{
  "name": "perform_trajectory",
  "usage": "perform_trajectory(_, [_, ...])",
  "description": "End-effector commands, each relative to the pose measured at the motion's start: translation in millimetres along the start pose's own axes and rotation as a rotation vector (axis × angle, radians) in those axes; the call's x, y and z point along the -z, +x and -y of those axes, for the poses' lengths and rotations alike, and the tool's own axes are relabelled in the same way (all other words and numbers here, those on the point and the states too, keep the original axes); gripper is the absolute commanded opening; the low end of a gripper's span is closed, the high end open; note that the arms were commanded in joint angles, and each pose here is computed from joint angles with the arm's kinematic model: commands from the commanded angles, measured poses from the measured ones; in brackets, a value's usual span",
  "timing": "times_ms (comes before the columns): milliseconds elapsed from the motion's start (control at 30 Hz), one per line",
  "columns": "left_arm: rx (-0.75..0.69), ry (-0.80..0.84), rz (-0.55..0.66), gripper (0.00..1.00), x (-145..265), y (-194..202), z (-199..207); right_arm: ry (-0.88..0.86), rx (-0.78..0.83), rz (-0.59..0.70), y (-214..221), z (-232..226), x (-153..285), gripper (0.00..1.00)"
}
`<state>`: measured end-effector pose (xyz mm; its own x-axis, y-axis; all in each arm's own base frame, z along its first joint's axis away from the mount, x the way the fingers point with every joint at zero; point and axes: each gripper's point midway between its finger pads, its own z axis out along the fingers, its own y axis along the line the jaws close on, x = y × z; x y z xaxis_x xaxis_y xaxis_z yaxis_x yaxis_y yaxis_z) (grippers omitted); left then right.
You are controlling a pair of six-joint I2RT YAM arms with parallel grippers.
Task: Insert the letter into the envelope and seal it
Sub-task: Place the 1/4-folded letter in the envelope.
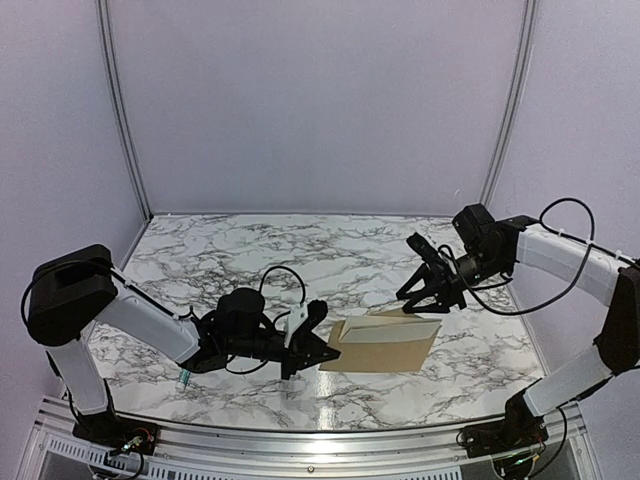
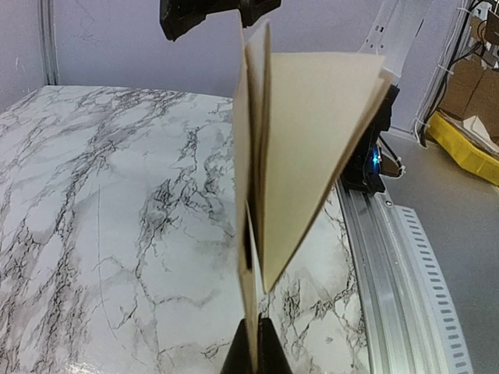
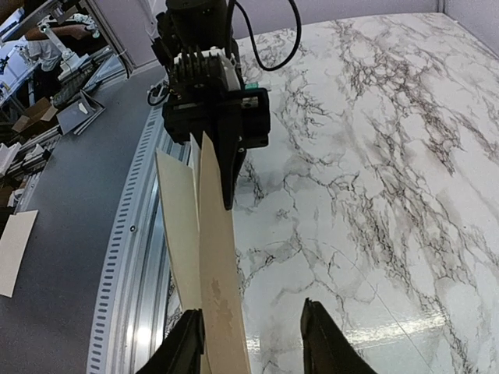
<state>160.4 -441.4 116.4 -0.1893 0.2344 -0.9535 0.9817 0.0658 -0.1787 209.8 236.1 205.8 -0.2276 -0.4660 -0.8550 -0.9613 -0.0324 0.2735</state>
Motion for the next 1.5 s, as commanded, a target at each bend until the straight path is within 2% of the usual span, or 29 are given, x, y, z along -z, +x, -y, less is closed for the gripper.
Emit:
perform_trajectory(0, [-0.081, 0.003, 0.02, 0.0, -0.1, -18.1, 2.5, -0.006, -0.025, -0.002, 4.1, -2.3, 2.0, 0.34])
perform_trajectory(200, [-0.111, 0.017, 0.008, 0.0, -3.7, -18.9, 7.1, 0.05, -0.031, -0.024, 9.2, 4.5, 2.0, 0.2])
perform_trajectory(600, [-0.161, 0.028, -0.006, 0.0, -8.9, -22.5, 10.0, 0.074, -0.043, -0.095, 28.0, 9.9, -9.1, 0.17])
perform_trajectory(733, [-0.185, 0.004, -0.029, 0.0, -8.8, -20.2, 6.3, 0.043, -0.04, -0.104, 28.7, 6.8, -13.5, 0.21])
perform_trajectory(767, [-0.19, -0.002, -0.035, 0.0, -8.5, -18.9, 5.3, 0.03, -0.039, -0.1, 27.3, 4.7, -13.8, 0.2])
perform_trajectory(900, [-0.199, -0.046, -0.059, 0.0, -7.2, -15.1, -2.4, 0.025, -0.034, -0.089, 19.9, 4.4, -11.6, 0.0])
perform_trajectory(1067, [-0.202, -0.205, -0.067, 0.41, 10.5, -16.7, -21.8, 0.093, 0.008, -0.092, 10.5, 10.1, -5.3, 0.0])
perform_trajectory(1167, [-0.213, -0.245, -0.047, 0.49, 28.0, -29.0, -17.6, 0.132, 0.013, -0.117, 13.2, 15.8, -4.7, 0.0])
perform_trajectory(1233, [-0.193, -0.253, -0.06, 0.5, 32.9, -33.9, -13.3, 0.14, 0.016, -0.127, 14.7, 16.7, -5.7, 0.0])
perform_trajectory(1367, [-0.135, -0.176, -0.065, 0.37, 28.4, -44.8, 0.5, 0.171, 0.04, -0.142, 17.4, 16.3, -9.1, 0.0])
perform_trajectory(1467, [-0.09, -0.186, -0.065, 0.33, 23.5, -47.5, -2.7, 0.181, 0.055, -0.148, 17.4, 13.6, -11.8, 0.0])
